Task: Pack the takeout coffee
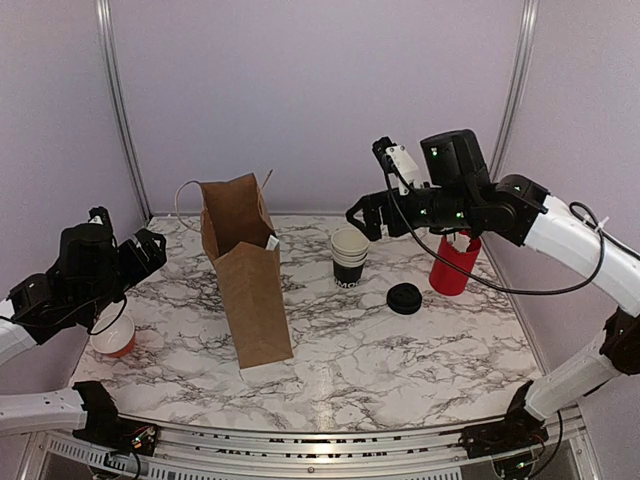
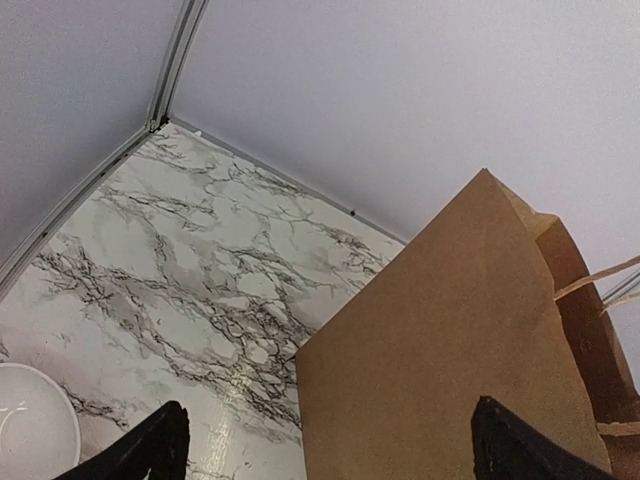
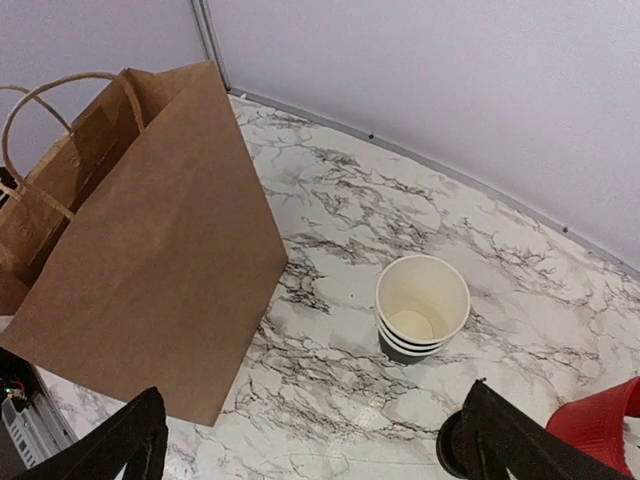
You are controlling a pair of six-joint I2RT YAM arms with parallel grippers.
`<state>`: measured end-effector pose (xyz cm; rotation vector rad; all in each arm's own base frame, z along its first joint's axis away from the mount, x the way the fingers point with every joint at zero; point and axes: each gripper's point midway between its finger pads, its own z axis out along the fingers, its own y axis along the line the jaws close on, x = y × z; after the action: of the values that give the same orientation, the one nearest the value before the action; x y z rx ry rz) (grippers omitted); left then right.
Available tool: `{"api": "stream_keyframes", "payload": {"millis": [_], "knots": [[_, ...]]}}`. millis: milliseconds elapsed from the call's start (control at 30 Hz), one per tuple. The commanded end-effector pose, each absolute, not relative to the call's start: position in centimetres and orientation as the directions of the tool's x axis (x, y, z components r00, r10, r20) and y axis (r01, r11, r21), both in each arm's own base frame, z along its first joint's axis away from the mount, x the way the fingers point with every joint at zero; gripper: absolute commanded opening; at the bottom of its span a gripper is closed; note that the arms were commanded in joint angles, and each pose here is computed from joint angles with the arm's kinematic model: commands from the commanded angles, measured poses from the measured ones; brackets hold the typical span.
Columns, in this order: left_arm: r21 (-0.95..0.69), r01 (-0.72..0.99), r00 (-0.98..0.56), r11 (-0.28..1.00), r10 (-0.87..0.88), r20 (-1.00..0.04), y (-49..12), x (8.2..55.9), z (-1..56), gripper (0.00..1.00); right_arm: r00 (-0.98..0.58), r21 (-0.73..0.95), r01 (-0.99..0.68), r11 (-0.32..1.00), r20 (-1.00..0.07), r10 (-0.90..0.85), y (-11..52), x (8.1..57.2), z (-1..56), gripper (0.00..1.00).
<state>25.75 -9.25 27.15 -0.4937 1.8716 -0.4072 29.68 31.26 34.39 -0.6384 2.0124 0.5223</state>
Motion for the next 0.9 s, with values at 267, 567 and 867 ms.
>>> {"api": "stream_keyframes", "payload": {"millis": [267, 567, 867], "knots": [[-0.494, -0.194, -0.432, 0.847, -0.526, -0.732, -7.8, 29.9, 22.0, 0.99, -0.432, 0.178, -0.306, 0.935, -0.902, 0.031, 18.5, 35.8, 28.1, 1.00], [-0.480, -0.287, -0.453, 0.829, -0.559, -0.695, -4.2, 32.5, 19.2, 0.99, -0.302, 0.115, -0.131, 0.985, -0.951, 0.071, 11.2, 34.1, 26.5, 1.00], [-0.412, -0.341, -0.364, 0.845, -0.523, -0.770, -0.7, 34.8, 18.6, 0.99, -0.278, 0.048, 0.071, 0.996, -0.958, 0.066, 3.4, 33.3, 19.6, 0.97]]}}
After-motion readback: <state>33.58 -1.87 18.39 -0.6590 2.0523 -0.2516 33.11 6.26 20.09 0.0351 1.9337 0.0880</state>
